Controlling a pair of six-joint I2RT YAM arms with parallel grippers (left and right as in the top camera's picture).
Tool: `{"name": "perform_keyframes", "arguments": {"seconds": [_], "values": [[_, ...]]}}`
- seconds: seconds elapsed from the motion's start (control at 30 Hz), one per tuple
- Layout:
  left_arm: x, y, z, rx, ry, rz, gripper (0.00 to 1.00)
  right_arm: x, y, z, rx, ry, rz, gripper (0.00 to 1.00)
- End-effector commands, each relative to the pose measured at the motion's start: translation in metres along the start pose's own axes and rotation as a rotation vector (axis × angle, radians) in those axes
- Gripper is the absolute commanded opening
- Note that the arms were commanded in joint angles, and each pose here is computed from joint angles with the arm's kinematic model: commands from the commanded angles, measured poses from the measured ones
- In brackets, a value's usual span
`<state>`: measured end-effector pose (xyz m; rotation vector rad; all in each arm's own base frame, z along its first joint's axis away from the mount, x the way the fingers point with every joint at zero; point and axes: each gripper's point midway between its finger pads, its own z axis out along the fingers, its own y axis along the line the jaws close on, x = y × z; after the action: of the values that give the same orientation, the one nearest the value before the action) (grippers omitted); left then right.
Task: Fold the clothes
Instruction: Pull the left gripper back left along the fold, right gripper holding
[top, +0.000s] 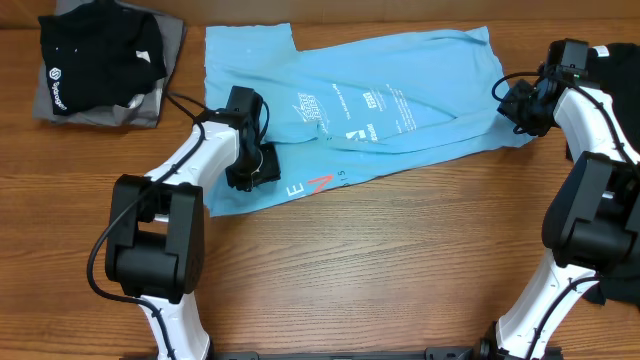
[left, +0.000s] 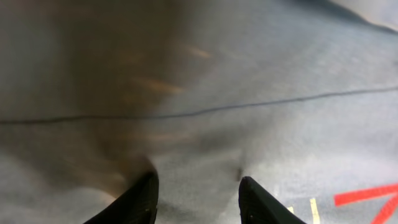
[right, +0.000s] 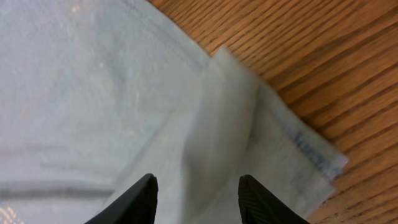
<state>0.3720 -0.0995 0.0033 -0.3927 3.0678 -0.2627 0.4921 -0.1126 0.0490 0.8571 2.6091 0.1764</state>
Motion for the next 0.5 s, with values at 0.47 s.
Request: {"name": "perform_keyframes", "arguments": {"seconds": [0.47], "values": [[0.015, 0.072, 0.004, -0.169, 0.105, -0.243, 0.47, 0.021, 0.011, 0.016, -0.074, 0.11, 0.036, 0.46]]}}
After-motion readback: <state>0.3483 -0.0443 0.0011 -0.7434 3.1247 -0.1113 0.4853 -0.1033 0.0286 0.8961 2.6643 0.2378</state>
